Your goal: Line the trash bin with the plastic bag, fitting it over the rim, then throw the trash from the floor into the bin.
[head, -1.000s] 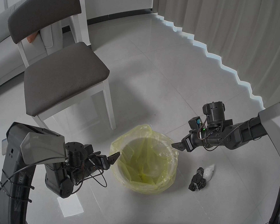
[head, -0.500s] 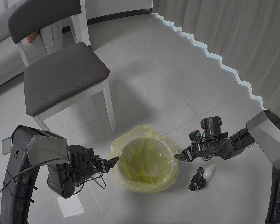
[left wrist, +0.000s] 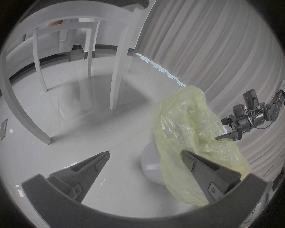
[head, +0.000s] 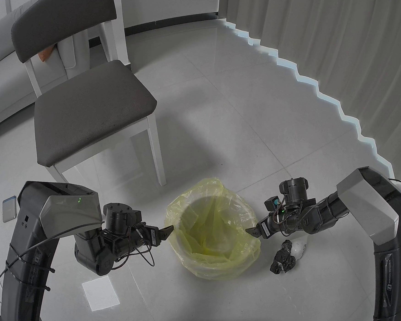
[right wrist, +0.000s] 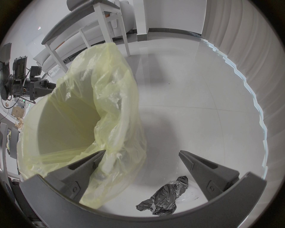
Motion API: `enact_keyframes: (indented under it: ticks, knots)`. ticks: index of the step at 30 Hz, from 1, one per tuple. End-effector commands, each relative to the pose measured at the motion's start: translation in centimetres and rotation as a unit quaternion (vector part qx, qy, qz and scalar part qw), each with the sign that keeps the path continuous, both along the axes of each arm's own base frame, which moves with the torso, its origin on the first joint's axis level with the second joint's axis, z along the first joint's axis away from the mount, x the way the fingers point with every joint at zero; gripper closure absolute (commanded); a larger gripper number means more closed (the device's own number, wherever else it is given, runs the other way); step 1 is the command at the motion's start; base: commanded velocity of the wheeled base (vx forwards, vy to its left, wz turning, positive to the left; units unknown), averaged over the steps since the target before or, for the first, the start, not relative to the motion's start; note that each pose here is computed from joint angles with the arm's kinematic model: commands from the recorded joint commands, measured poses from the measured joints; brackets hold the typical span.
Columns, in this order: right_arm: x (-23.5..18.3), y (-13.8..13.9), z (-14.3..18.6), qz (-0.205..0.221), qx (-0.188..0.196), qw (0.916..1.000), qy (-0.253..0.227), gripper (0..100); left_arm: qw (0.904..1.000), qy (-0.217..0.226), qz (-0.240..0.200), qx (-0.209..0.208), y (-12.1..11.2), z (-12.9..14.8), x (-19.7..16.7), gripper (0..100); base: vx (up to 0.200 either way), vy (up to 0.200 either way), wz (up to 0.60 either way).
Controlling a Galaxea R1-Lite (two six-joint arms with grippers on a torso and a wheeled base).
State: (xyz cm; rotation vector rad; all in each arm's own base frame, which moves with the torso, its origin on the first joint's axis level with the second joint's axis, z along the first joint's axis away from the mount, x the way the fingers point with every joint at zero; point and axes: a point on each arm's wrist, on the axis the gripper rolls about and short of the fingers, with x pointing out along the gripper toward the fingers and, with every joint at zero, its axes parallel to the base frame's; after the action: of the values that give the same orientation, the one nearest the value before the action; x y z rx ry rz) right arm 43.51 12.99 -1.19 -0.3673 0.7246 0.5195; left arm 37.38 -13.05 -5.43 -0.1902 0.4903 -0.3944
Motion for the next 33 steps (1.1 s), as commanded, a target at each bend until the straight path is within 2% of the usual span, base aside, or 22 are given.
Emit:
enact_keyframes:
  ticks: [1,14,21,28,33]
  knots:
    - [0.5,0.2,-2.2,0.001,-0.004,0.9999,0.014,0,1.0000,0.004,-0.005,0.002,-0.6,-0.3,0.5,0,0.000,0.000,0.00]
    - [0.2,1.0,2.3,0.011,0.017,0.9994,-0.027,0,0.9997,0.015,-0.009,0.014,-0.5,-0.4,0.4,0,0.000,0.000,0.00]
    - [0.2,0.3,4.6,0.006,0.020,0.9987,-0.048,0,0.9998,0.013,-0.008,0.013,-0.4,-0.2,0.4,0,0.000,0.000,0.00]
    - [0.6,-2.0,4.1,-0.018,0.015,0.9989,-0.041,0,0.9998,0.014,-0.009,0.014,-0.5,-0.2,0.3,0,0.000,0.000,0.00]
    - [0.6,-2.1,3.5,-0.020,0.015,0.9992,-0.032,0,0.9998,0.012,-0.009,0.013,-0.5,-0.1,0.3,0,0.000,0.000,0.00]
